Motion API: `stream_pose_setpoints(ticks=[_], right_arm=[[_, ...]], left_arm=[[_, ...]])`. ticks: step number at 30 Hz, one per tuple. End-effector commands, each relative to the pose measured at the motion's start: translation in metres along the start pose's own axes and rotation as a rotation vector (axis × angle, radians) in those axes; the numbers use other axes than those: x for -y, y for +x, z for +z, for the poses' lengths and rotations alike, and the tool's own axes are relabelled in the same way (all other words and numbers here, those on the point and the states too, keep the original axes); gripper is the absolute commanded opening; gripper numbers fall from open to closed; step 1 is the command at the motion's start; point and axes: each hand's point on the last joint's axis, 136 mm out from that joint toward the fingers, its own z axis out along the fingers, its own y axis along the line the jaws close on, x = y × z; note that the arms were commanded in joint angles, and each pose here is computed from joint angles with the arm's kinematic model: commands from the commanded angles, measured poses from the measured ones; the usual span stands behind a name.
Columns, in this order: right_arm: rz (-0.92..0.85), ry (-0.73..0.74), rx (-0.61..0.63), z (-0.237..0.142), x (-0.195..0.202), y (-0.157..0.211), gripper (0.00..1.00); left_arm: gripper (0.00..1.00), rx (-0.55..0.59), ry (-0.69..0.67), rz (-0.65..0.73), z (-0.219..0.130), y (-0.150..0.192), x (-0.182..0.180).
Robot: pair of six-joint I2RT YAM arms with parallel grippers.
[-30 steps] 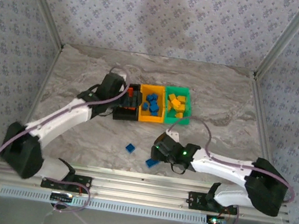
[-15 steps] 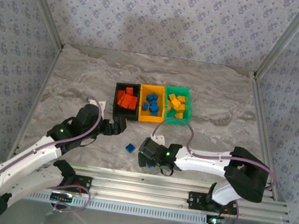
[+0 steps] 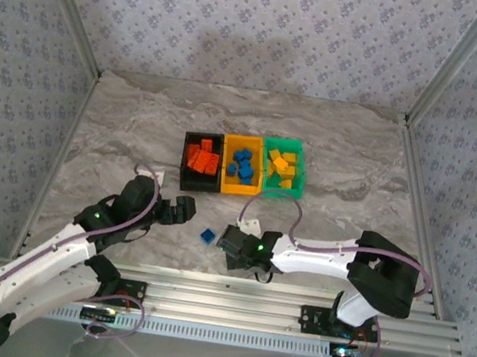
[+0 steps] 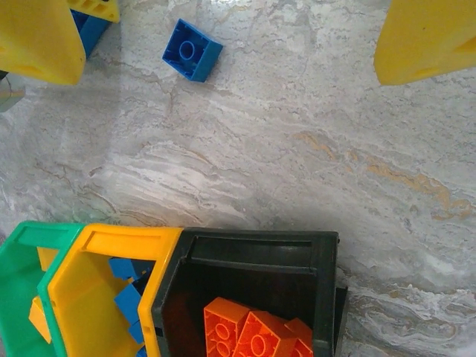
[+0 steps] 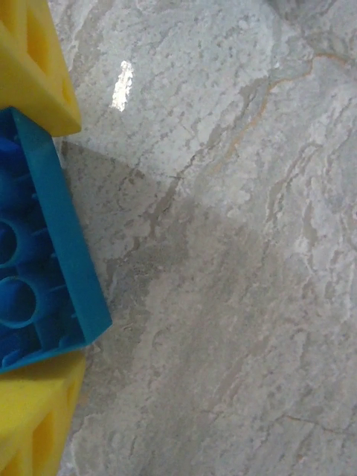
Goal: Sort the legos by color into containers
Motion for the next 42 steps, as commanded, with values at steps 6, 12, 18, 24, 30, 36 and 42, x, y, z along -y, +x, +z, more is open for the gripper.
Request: stream_pose_setpoints(ticks=[6,12,18,24,30,36,42], right_arm=[[0.001,-0.073,0.1,-0.031,-0.012,-0.031,0.57],[0.06,-0.118,0.222,-0.059,-0.007,-0.103,0.57],[0.172,-0.079,0.308,-0.054,0.015,-0.187,0.6],[0.241,0.0,0.322,-0.027,0.03,-0.256,0.63],[0.285,0.059,0.296,0.001,0.037,-0.289,0.71],[0.331,0.036,0.32,-0.002,0.037,-0.306,0.86],[0.296,-0.025,0.385,-0.041,0.022,-0.299,0.91]], left_arm=[[1.0,-0.009,-0.021,0.001,0.0,0.01,-0.01],[1.0,-0.012,-0.034,-0.02,-0.001,0.02,-0.021],[1.0,-0.023,-0.036,-0.048,-0.002,0.03,-0.028],[1.0,-0.02,-0.026,-0.062,-0.006,0.032,-0.029],[1.0,-0.026,-0.023,-0.061,-0.009,0.033,-0.028],[1.0,-0.027,-0.025,-0.058,-0.01,0.033,-0.029],[1.0,-0.015,-0.023,-0.052,-0.014,0.028,-0.026]])
